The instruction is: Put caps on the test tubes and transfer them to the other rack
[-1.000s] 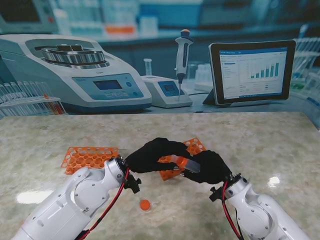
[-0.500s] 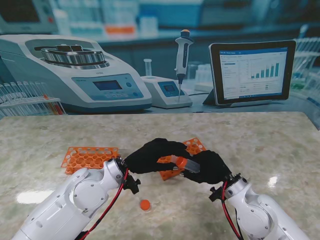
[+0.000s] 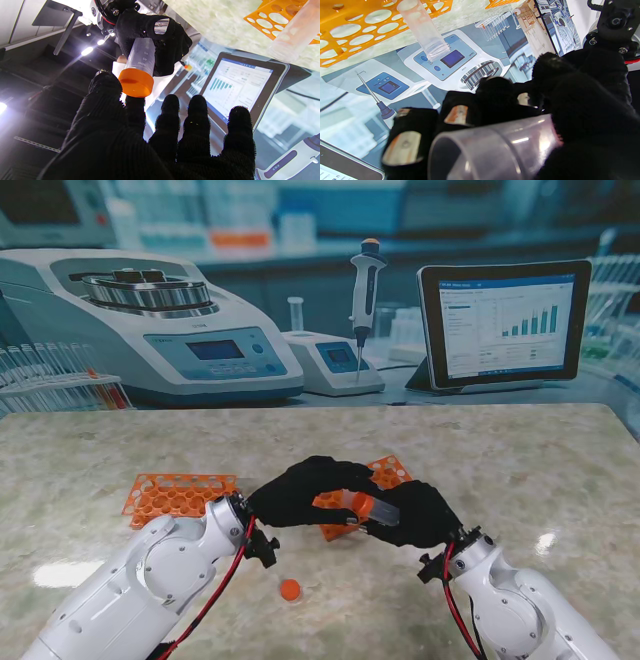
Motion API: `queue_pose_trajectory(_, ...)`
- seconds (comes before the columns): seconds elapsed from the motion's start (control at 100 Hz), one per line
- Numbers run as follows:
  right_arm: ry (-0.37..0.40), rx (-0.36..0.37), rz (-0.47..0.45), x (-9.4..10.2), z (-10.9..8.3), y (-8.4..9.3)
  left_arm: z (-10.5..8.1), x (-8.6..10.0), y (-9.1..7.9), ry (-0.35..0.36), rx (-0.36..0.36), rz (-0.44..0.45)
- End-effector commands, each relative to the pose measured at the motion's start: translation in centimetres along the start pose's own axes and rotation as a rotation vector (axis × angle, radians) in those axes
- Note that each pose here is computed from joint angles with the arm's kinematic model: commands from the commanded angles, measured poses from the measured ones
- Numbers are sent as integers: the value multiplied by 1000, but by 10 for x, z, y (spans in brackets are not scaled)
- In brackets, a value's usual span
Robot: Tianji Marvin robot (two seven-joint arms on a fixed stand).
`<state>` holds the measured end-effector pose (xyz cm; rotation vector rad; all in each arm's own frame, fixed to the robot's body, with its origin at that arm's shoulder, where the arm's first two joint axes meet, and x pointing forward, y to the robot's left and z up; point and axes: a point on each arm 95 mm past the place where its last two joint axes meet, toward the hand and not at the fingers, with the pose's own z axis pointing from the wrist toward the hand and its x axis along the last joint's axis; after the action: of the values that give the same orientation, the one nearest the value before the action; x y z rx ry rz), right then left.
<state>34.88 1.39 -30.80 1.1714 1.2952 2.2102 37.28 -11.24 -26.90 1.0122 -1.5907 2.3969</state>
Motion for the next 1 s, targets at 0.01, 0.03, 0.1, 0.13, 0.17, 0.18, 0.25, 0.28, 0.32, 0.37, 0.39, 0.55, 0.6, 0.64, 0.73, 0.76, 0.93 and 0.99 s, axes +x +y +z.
queue_pose_trajectory(0.01,3,0,9,3,0,-2,2,3,0,5,2,-13)
queue_pose_trajectory(0.03,2,0,9,3,0,-2,3,3,0,4,3,-16)
queue_pose_trajectory(0.1,2,0,9,3,0,-2,4,3,0,4,6,-22)
queue_pose_trajectory(0.13,2,0,9,3,0,-2,4,4,-1,4,7,-23)
queue_pose_trajectory(0.17,3,0,9,3,0,-2,5,4,-1,5,9,-26)
queue_pose_trajectory(0.18,3,0,9,3,0,-2,5,4,-1,5,9,-27)
queue_pose_trajectory(0.25,3,0,9,3,0,-2,6,5,-1,6,12,-29)
queue_pose_trajectory(0.28,3,-1,9,3,0,-2,6,5,-1,7,13,-30)
queue_pose_trajectory(0.32,2,-1,9,3,0,-2,6,6,-1,6,15,-30)
queue_pose_trajectory(0.37,2,-1,9,2,0,-1,5,6,-1,5,17,-31)
queue_pose_trajectory(0.39,2,-2,9,2,0,-1,5,6,-1,5,17,-32)
queue_pose_trajectory(0.55,3,-3,8,3,0,-2,3,6,-1,2,23,-26)
queue_pose_trajectory(0.6,3,-3,8,3,0,-2,2,6,-1,1,25,-24)
queue_pose_trajectory(0.64,3,-2,8,3,0,-2,2,6,-1,0,25,-20)
queue_pose_trajectory(0.73,3,-2,8,3,0,-2,1,6,-1,-3,25,-9)
queue_pose_trajectory(0.76,3,-2,7,3,0,-2,1,5,-1,-3,26,-5)
queue_pose_trajectory(0.93,3,-2,7,2,0,-2,1,5,-1,-12,25,10)
queue_pose_trajectory(0.99,3,-2,7,2,0,-2,1,4,-1,-14,25,17)
